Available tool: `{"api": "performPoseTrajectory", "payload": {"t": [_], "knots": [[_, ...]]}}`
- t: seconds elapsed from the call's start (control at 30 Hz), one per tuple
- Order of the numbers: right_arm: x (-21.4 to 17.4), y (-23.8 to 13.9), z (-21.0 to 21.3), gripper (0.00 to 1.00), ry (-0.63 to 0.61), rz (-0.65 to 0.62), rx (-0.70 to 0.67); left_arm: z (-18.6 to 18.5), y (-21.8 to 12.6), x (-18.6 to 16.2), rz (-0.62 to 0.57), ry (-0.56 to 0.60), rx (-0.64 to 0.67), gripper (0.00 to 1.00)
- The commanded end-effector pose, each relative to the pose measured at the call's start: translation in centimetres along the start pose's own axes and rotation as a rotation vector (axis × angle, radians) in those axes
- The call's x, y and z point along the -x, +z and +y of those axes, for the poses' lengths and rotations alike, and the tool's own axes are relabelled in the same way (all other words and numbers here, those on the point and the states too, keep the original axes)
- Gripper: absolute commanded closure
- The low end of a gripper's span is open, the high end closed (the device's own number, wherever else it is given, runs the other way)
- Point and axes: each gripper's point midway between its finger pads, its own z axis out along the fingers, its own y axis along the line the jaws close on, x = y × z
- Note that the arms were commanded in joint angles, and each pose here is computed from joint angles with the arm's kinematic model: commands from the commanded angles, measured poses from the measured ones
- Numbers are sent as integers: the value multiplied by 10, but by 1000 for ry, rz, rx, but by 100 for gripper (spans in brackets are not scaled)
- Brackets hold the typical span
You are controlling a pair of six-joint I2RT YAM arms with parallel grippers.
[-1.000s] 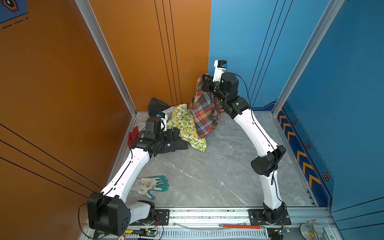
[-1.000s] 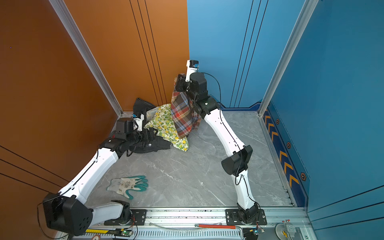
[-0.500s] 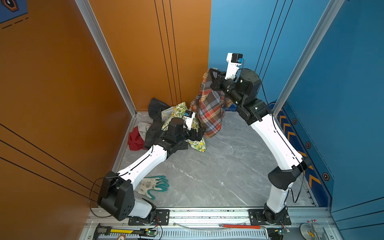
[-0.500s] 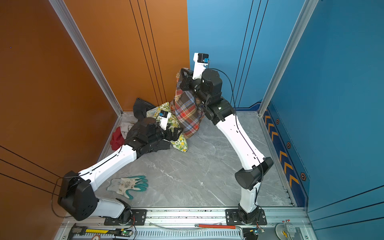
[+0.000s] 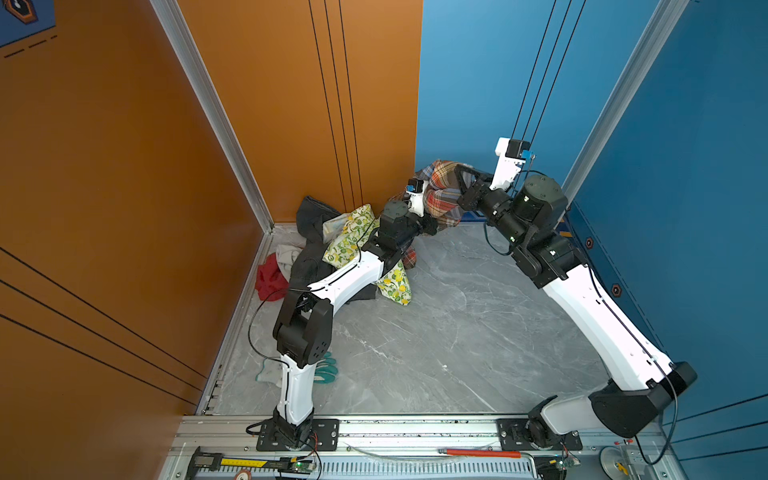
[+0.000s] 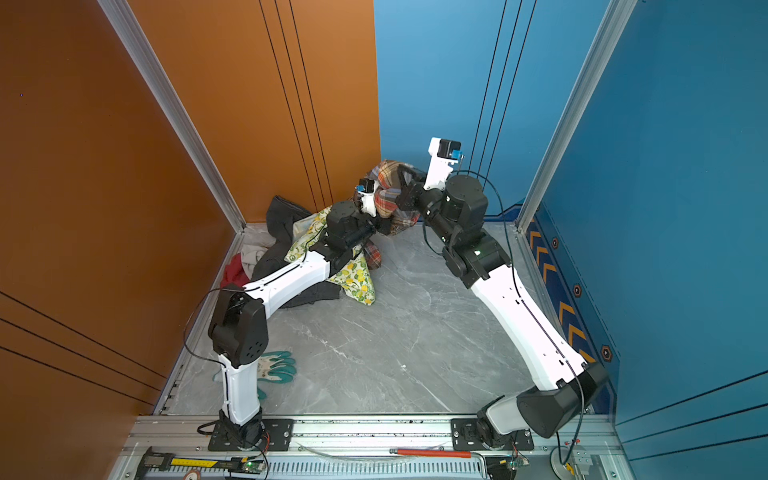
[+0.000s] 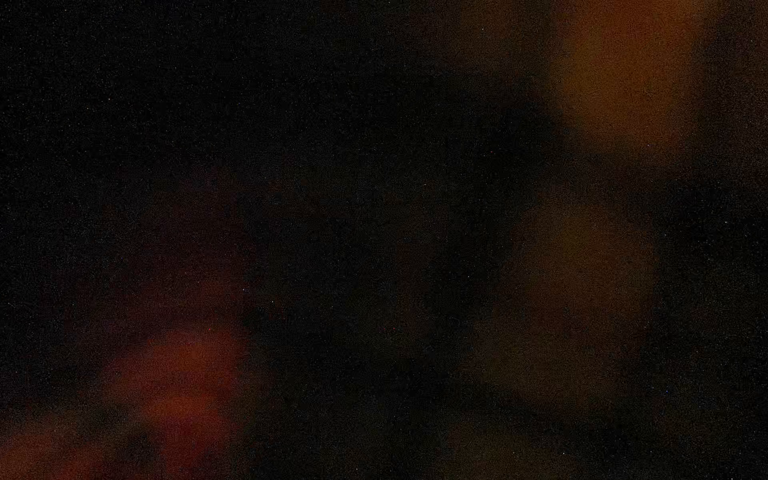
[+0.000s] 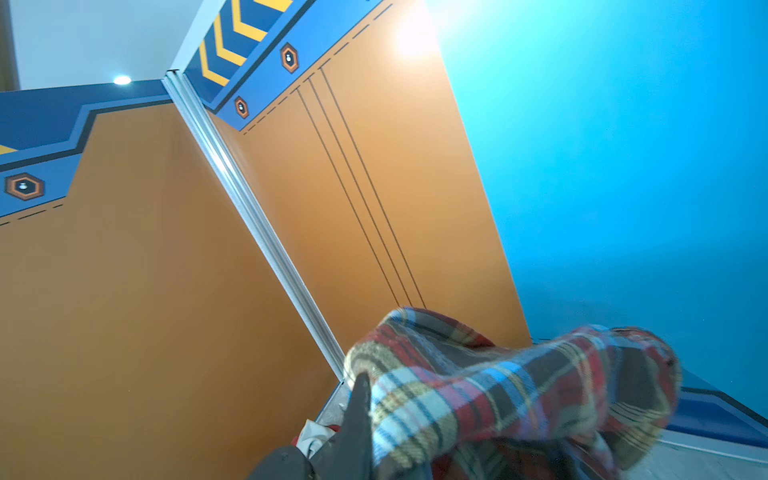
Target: Pick out a specific cloth from the pile
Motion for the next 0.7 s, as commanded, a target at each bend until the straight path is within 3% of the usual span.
{"api": "performPoseTrajectory", "payload": {"t": [0.0,0.4,0.67], "knots": [[19,-16,-11,100,60,-79,20,-22,-15,53,-110,-1,-63,100],[-32,-44,-79,100,37,22,-111,-52,-26,88,-113,-6,-175,100],[-60,-53,-95,100,-9,45,-93,-78,-44,102,-99,-43,-290,100]]}}
